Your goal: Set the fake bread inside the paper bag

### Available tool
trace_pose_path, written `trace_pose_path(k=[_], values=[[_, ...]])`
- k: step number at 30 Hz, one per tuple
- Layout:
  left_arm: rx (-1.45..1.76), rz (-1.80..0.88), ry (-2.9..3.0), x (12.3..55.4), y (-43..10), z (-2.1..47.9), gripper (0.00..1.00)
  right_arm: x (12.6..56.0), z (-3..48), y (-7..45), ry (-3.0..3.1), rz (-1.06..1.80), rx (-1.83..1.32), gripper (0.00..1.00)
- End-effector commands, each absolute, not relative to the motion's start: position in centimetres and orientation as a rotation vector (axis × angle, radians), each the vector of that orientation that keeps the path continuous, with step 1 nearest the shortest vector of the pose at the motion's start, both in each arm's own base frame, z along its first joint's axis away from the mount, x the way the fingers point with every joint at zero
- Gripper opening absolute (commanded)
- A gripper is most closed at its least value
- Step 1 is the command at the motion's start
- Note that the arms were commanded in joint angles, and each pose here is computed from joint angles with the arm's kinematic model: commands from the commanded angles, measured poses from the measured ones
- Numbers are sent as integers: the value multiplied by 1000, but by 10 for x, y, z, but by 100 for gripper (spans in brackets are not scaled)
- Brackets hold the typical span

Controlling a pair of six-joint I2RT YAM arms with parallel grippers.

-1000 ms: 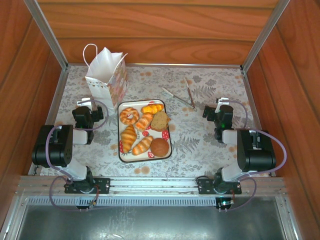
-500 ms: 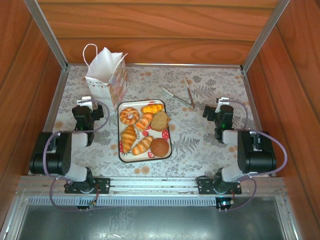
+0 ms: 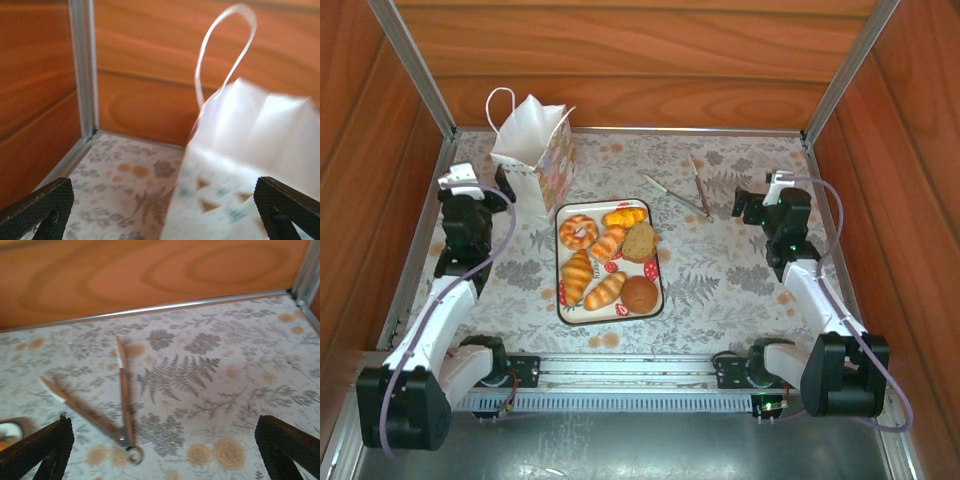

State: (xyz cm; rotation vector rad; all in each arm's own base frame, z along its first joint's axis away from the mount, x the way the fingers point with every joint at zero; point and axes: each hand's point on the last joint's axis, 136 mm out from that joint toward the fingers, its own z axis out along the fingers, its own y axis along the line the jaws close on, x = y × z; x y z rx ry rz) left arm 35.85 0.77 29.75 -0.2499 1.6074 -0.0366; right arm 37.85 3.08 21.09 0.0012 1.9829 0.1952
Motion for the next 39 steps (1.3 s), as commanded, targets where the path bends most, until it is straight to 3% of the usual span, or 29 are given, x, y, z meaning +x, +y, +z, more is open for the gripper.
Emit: trace_pose_path(k=[1,7,17,26,35,39], values=[[-266,-163,1708,349,-7,310,97,363,208,56,2139,346,-78,100],[-290,-125,1937,342,-6,326,95,370,222,72,2254,433,-149,100],[-272,-122,2109,355,6,340,96,380,198,100,2480,481,-280,100],[-296,-211,2185,386,22,332,98,364,155,150,2627,766,-351,96],[-197,-385,2267,432,8,314,98,365,145,153,2643,770,-349,96],[-197,-448,2279,457,4,310,93,363,140,152,2652,769,-341,96]])
